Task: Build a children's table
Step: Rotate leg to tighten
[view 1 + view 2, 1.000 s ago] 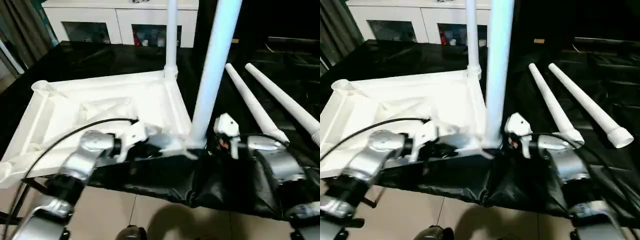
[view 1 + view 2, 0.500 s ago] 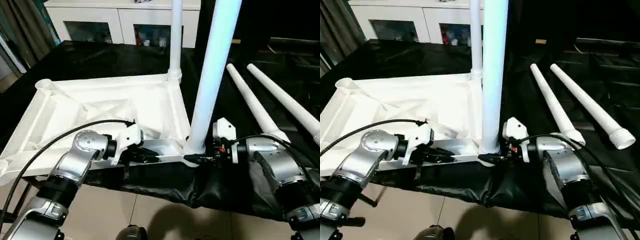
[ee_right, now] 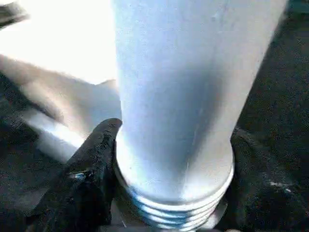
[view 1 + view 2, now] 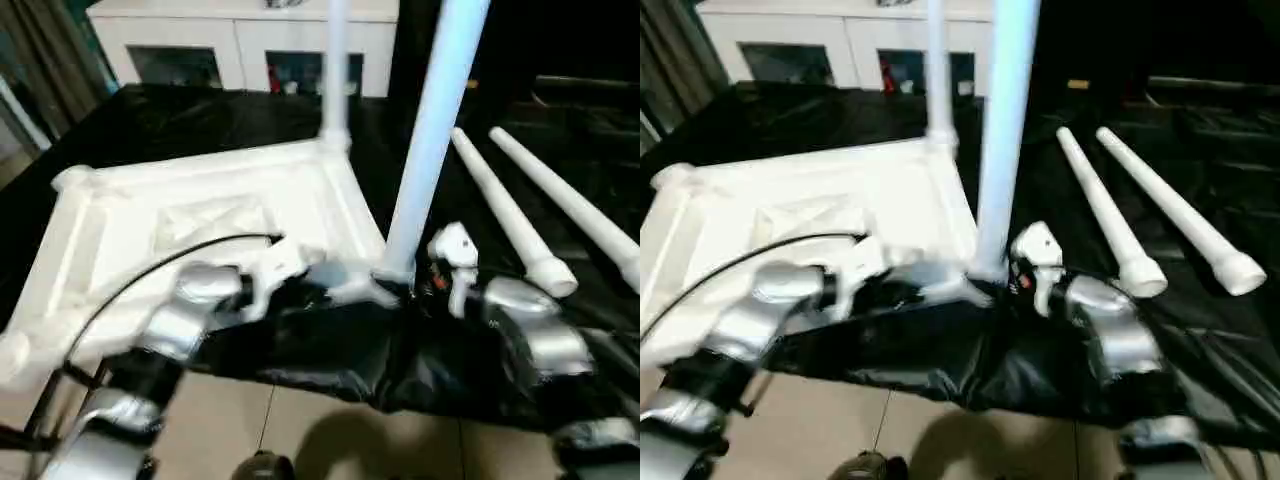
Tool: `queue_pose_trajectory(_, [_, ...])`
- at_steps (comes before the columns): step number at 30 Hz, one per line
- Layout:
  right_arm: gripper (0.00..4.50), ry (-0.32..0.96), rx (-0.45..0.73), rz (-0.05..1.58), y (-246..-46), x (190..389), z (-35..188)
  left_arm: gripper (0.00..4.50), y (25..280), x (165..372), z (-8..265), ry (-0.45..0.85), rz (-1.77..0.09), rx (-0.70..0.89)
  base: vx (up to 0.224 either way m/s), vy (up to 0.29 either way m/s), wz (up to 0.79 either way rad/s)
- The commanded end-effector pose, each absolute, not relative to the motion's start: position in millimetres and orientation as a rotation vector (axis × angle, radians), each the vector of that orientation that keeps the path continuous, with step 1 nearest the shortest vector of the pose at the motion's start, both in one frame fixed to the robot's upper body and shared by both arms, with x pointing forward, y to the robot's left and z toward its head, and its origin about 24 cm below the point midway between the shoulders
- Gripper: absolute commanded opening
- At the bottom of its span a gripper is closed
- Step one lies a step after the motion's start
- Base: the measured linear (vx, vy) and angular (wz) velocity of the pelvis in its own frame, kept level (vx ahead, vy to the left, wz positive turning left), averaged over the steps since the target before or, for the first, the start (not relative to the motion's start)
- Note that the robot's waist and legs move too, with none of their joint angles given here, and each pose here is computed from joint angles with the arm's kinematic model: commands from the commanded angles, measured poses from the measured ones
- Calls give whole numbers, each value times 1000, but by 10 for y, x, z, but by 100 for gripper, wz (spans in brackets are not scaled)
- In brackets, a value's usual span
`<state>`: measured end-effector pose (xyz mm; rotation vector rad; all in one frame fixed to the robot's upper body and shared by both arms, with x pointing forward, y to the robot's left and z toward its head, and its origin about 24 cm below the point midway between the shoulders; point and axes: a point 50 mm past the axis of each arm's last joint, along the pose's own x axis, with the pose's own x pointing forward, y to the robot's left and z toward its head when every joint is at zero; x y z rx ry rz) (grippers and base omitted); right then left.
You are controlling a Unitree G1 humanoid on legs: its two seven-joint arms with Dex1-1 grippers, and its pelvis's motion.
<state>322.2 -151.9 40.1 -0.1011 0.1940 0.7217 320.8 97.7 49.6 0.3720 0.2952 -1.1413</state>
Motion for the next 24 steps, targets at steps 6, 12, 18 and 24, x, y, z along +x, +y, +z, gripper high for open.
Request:
queue_pose_trajectory(6, [270,172,-10,575,-791,3286,375,0,439,3263,519,209,-965,337,0,0,0])
queue_pose_trajectory(12, [352,146,-51,657,-789,3251,400,0,462,3226,516,199,-1027,365,0,0,0])
queue_pose_trajectory(18, [352,114,-176,731,-1052,3282,474,0,655,3153,551,180,-1146,372,0,0,0])
queue_pose_trajectory(24, [352,178,-226,913,-1302,3223,491,0,879,3120,587,181,-1212,371,0,0,0])
